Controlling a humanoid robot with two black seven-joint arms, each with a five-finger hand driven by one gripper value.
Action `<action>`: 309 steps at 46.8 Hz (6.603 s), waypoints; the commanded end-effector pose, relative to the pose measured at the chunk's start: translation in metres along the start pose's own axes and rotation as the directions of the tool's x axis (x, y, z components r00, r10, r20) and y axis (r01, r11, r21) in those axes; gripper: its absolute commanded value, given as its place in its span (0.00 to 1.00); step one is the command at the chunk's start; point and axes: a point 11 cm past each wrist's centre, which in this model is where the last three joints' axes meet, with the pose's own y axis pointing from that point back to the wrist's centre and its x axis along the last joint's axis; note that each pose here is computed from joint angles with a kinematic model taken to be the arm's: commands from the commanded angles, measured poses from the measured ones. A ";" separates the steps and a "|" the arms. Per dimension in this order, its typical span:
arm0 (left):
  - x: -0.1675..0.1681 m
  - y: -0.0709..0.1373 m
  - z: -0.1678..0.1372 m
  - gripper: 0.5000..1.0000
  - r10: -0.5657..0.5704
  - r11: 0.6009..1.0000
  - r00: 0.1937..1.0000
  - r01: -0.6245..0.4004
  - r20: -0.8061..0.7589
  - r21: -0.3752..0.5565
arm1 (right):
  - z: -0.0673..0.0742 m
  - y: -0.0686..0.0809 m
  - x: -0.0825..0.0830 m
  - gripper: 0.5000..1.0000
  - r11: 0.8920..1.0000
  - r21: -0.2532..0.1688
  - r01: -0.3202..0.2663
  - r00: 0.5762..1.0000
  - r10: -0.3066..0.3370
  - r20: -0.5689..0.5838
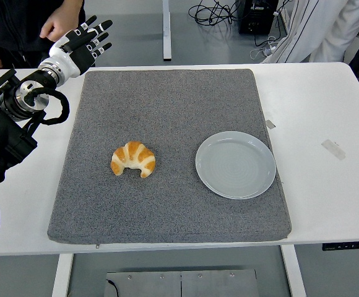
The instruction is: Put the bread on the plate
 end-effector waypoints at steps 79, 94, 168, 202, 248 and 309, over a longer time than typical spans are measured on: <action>0.002 0.043 0.032 0.96 -0.173 0.982 0.744 0.080 0.646 0.172 | 0.000 0.000 0.000 1.00 1.000 0.000 0.000 1.000 0.000 0.000; -0.017 0.060 0.040 0.95 -0.250 0.968 0.512 0.130 0.822 0.214 | 0.000 0.000 0.000 1.00 1.000 0.000 0.000 1.000 0.000 0.000; -0.049 0.108 -0.107 0.95 -0.440 0.833 -0.398 0.154 0.805 0.531 | 0.000 0.000 0.000 1.00 1.000 0.000 0.000 1.000 0.000 0.000; -0.035 0.098 -0.130 0.94 -0.399 0.859 -0.415 0.142 0.818 0.491 | 0.000 0.000 0.000 1.00 1.000 0.000 0.000 1.000 0.000 0.000; -0.089 0.067 -0.009 0.00 -0.190 0.907 -0.423 0.271 0.886 0.324 | 0.000 0.000 0.000 1.00 1.000 0.000 0.000 1.000 0.000 0.002; -0.203 0.025 -0.151 0.00 -0.262 0.795 -0.534 0.353 0.804 0.494 | 0.000 0.000 0.000 1.00 1.000 0.000 0.000 1.000 0.000 0.000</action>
